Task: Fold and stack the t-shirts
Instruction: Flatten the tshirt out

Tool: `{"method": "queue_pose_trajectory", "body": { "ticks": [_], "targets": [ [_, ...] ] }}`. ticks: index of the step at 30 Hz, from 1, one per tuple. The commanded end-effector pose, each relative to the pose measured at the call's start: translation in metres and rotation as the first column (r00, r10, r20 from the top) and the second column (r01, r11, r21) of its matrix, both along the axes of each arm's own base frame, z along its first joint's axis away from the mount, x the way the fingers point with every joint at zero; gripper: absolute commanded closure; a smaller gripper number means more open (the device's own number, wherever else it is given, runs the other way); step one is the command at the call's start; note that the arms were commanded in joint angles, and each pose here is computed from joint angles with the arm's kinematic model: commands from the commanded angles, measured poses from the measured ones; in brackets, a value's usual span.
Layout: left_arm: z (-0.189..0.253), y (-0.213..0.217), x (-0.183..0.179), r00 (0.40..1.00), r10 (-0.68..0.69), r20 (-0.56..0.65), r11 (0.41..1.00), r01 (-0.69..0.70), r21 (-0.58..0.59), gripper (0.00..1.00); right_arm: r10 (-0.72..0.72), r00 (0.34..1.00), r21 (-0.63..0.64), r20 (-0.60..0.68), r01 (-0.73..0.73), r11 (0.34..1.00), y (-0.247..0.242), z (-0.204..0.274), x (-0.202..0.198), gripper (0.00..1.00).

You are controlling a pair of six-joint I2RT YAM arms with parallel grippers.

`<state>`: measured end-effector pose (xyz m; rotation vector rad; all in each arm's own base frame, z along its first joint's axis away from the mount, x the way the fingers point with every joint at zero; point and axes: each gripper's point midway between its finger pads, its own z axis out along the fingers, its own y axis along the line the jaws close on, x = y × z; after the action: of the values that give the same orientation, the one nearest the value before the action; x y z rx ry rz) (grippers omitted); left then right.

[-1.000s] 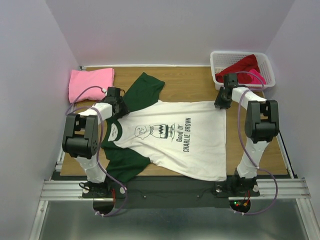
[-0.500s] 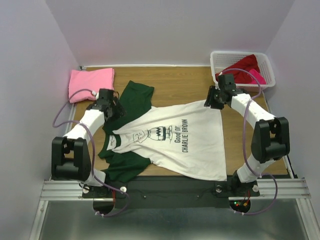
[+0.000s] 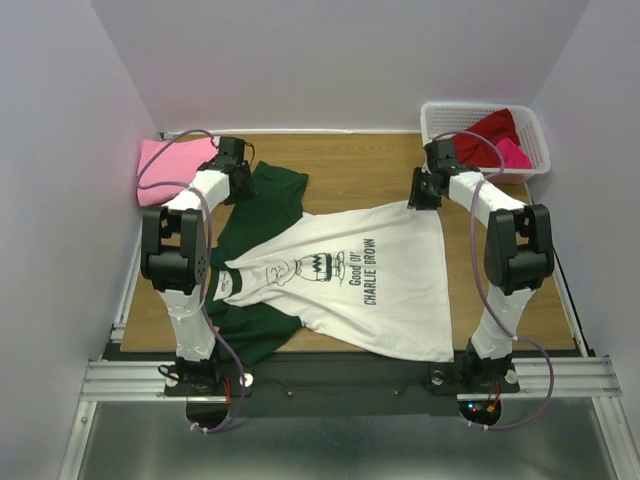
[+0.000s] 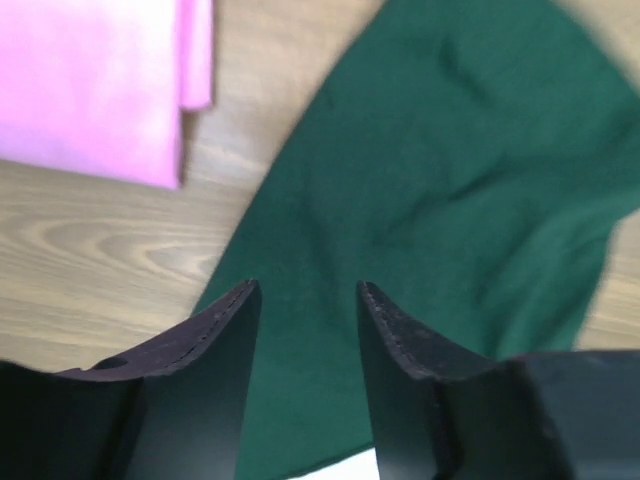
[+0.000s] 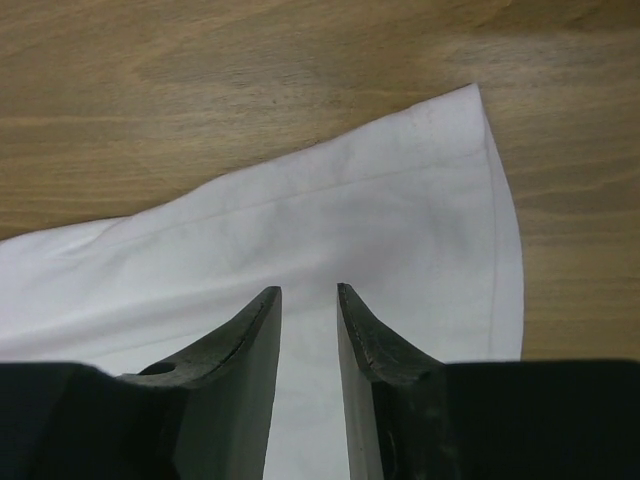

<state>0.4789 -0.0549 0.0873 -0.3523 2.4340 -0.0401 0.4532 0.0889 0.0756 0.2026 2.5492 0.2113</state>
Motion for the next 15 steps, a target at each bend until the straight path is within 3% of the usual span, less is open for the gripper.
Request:
{"method": "queue_pose_trajectory", "body": {
  "ticks": [1, 10, 15],
  "targets": [
    [-0.013, -0.001, -0.006, 0.998, -0.025, -0.05, 0.999, 0.026, 0.023, 0.5, -0.012, 1.0, -0.001, 0.018, 0.012, 1.0, 0.0, -0.002, 0.014, 0.66],
    [-0.062, 0.011, -0.051, 0.984, 0.041, -0.172, 0.999, -0.037, 0.024, 0.5, -0.059, 0.996, -0.058, -0.072, 0.055, 0.997, -0.015, -0.035, -0.016, 0.66],
    [-0.089, 0.014, -0.086, 0.964, 0.068, -0.256, 0.998, -0.065, 0.018, 0.5, -0.095, 0.982, -0.062, -0.161, 0.086, 0.994, -0.02, -0.057, -0.06, 0.66]
  ]
}}
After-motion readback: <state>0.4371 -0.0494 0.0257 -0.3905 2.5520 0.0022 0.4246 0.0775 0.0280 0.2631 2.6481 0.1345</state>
